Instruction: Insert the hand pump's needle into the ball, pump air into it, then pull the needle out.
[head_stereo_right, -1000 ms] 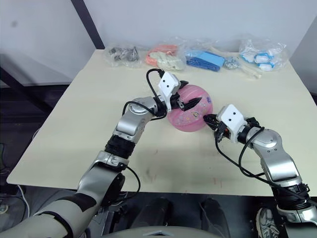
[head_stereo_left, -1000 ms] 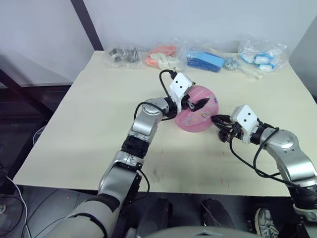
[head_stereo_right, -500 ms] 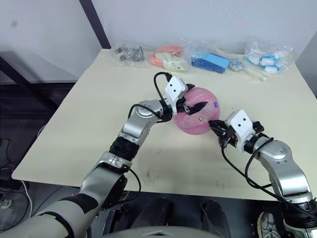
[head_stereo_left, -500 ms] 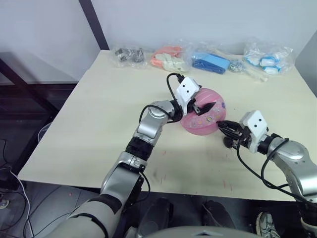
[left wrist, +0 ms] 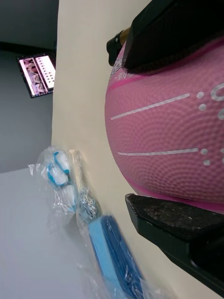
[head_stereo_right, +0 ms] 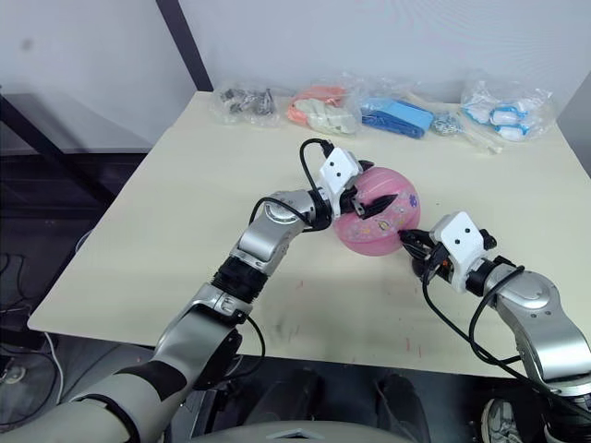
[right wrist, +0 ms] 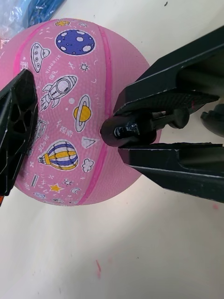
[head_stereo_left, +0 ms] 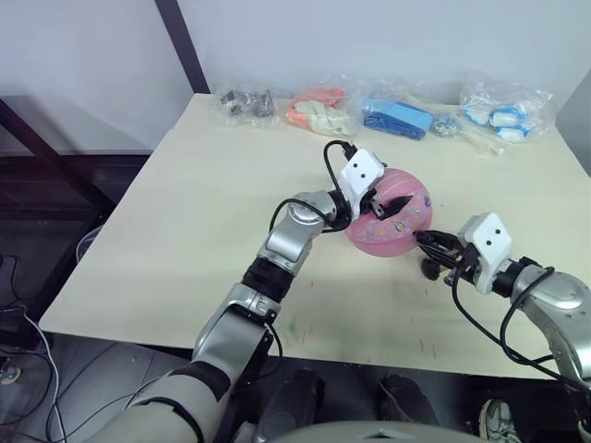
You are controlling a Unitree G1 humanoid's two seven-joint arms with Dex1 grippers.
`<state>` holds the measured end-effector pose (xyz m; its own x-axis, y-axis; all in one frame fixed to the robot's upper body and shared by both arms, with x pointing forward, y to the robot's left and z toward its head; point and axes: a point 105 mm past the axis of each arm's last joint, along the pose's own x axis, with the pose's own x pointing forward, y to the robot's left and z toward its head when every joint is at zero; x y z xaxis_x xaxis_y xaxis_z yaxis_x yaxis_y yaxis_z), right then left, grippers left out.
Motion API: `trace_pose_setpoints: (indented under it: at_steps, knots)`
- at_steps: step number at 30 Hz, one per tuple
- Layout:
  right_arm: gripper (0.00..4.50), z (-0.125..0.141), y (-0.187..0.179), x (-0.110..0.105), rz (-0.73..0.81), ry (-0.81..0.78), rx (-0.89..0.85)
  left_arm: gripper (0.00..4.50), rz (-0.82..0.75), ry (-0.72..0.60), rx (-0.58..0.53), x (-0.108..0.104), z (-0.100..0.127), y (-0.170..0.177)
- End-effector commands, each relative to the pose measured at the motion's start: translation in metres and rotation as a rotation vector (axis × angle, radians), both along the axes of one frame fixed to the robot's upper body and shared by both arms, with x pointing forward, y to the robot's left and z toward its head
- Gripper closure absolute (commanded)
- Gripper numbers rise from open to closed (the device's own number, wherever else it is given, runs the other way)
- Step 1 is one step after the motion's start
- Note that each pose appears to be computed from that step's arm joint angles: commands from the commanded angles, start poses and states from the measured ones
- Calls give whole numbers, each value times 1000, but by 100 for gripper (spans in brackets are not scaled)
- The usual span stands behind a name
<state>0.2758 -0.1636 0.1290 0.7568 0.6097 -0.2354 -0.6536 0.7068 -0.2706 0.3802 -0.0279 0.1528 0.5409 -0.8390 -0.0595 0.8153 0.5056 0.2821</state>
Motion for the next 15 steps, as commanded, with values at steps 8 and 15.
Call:
trace_pose_setpoints:
  at_steps: [8,15]
  knots:
    - [413,30,7,-23,42,-109,-10,0,322,388,363,1,-149,67]
    - [413,32,5,-32,18,-97,3,0,362,399,406,-2,-162,73]
